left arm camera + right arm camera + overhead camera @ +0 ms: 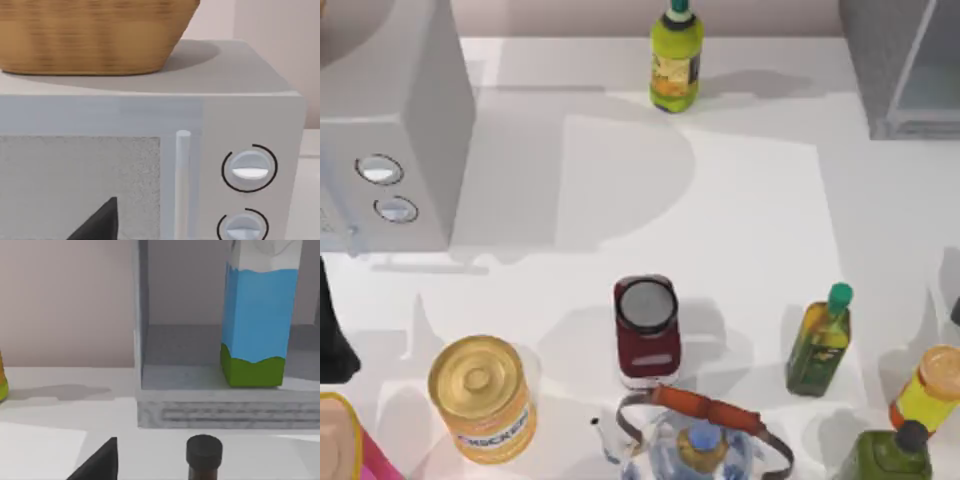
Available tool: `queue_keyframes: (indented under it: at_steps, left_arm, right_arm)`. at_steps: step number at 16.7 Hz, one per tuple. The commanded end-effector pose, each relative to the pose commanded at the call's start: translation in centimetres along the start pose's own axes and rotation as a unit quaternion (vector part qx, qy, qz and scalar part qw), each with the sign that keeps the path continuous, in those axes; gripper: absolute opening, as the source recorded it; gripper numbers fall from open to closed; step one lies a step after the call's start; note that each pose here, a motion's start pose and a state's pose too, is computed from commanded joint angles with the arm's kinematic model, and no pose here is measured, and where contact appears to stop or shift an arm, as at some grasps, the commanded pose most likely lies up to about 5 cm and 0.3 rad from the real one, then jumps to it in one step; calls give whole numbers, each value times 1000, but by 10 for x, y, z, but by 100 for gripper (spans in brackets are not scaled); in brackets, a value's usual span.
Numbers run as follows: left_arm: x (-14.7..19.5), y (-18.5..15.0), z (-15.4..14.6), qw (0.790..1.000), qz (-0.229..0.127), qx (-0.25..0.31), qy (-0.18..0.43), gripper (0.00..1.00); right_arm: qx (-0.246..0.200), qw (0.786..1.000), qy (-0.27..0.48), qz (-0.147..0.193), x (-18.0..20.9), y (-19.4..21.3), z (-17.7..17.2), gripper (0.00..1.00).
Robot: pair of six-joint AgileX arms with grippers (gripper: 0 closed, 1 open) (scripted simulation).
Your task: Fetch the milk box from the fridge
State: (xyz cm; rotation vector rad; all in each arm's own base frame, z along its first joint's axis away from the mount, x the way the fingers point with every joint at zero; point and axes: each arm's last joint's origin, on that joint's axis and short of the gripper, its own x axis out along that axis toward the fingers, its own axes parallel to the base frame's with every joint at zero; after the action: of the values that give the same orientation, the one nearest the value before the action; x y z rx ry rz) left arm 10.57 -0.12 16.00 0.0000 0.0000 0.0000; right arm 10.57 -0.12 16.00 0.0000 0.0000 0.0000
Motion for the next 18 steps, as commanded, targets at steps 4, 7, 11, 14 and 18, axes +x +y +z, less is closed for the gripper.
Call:
queue_keyframes:
  at_steps: [4, 7, 11, 14, 18]
  left_arm:
    - [0, 0, 0, 1000, 0, 0, 0, 100]
    - [0, 0, 0, 1000, 0, 0, 0, 100]
    - [0, 0, 0, 1000, 0, 0, 0, 100]
    - [0, 0, 0, 1000, 0, 0, 0, 100]
    - [0, 0, 0, 1000, 0, 0, 0, 100]
  right_arm:
    - [0, 1000, 1, 3, 2, -1, 0, 100]
    - [0, 1000, 0, 10, 9, -3, 3, 100]
    - [-5, 1000, -6, 18, 30, -13, 13, 100]
    - [-8, 1000, -8, 18, 52, -26, 15, 100]
    - [-6, 1000, -2, 5, 80, -55, 1, 100]
